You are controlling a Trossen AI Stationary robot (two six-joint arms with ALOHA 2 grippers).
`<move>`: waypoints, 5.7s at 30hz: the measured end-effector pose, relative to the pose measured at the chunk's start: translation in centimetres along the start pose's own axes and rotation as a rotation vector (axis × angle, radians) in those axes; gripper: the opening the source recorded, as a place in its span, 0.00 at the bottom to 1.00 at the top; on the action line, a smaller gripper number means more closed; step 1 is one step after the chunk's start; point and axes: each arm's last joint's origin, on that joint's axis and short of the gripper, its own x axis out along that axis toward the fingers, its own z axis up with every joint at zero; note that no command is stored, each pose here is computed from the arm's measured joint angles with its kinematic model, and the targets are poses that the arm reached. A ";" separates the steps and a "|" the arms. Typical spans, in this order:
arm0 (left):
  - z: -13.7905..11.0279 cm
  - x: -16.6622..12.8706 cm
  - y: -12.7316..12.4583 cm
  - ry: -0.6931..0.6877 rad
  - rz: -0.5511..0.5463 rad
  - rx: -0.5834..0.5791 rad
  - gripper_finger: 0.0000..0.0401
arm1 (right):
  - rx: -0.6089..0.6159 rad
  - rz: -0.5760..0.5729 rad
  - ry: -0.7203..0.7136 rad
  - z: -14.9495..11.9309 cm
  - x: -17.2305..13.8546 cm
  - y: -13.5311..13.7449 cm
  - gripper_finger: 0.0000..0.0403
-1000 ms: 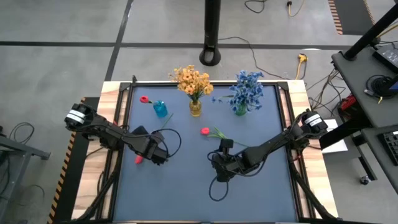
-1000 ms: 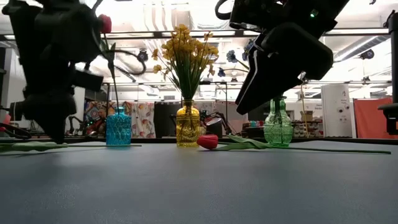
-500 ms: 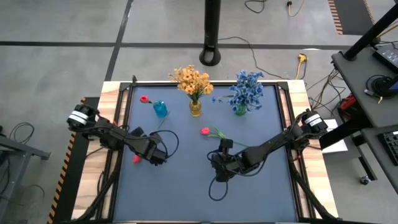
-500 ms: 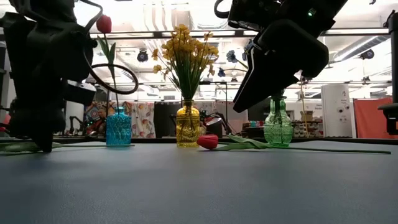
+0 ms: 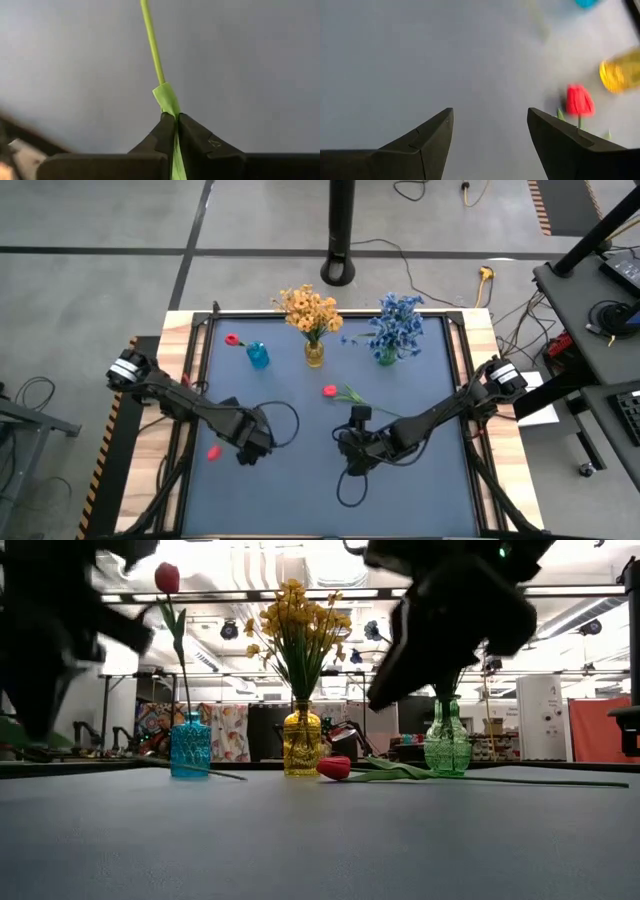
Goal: Sort flowers into vase by color
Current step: Put the bottom red tulip into the blue vase
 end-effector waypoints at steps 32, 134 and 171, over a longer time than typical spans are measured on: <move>2.1 -8.9 -4.5 -0.380 -0.265 0.099 0.00 | -0.119 0.180 -0.529 8.1 0.9 -0.6 0.59; 3.0 -7.7 -5.1 -1.865 -0.288 0.186 0.02 | 0.266 -0.039 -1.102 2.7 -0.8 0.4 0.05; 0.8 -5.1 -4.4 -1.365 -0.242 0.256 0.02 | 0.263 0.079 -0.705 8.1 -1.6 -1.8 0.60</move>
